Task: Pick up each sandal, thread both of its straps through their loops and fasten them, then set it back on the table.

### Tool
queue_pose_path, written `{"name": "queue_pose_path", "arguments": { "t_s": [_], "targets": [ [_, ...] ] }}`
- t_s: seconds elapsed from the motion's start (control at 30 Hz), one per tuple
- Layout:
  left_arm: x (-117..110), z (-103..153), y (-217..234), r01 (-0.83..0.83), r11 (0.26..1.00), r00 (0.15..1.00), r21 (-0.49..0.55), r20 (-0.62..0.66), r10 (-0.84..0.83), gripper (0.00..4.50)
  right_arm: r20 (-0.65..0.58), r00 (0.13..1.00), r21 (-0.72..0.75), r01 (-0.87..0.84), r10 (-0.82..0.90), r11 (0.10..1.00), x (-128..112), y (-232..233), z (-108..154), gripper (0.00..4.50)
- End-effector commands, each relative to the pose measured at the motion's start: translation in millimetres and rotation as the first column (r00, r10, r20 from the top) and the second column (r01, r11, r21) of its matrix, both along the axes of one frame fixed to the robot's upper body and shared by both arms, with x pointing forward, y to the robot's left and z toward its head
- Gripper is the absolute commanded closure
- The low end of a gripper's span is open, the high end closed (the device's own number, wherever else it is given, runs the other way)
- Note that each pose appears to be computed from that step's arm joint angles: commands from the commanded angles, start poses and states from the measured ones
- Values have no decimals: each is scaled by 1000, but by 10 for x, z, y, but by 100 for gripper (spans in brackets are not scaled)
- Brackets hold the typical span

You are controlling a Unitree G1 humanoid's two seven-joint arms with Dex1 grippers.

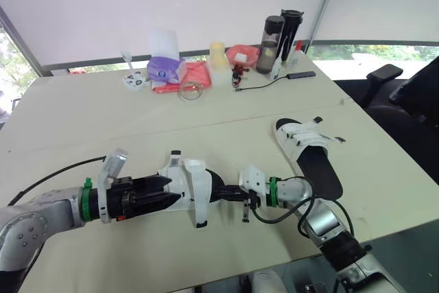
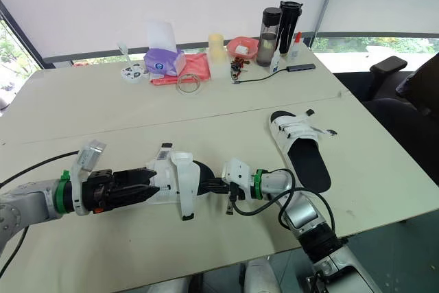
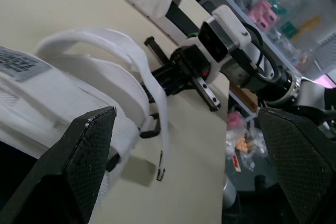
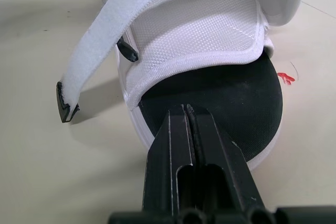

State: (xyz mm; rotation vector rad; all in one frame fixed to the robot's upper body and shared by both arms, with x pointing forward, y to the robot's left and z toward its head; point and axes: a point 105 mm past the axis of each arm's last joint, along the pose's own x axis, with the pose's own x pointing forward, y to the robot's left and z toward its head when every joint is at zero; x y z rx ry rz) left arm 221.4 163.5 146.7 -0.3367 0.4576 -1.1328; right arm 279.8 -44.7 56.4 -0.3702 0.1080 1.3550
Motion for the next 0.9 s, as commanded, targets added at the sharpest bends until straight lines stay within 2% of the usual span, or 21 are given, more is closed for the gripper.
{"name": "queue_pose_path", "arguments": {
  "t_s": [0.03,0.2,0.43,0.9],
  "targets": [
    [-99,-25,-112,73,997,997,15,10,-73,5,-166,982,-164,65,-92,984,-100,-212,-572,450],
    [-143,-98,-198,130,991,991,39,21,-131,5,-163,982,-164,66,-93,984,-95,-210,-565,450],
    [-85,-180,-261,135,989,989,63,42,-138,5,-163,982,-162,73,-100,984,-100,-208,-561,450],
    [-154,-380,-350,205,976,978,75,-51,-201,5,-163,979,-150,99,-123,984,-121,-191,-558,450]
  ]
}}
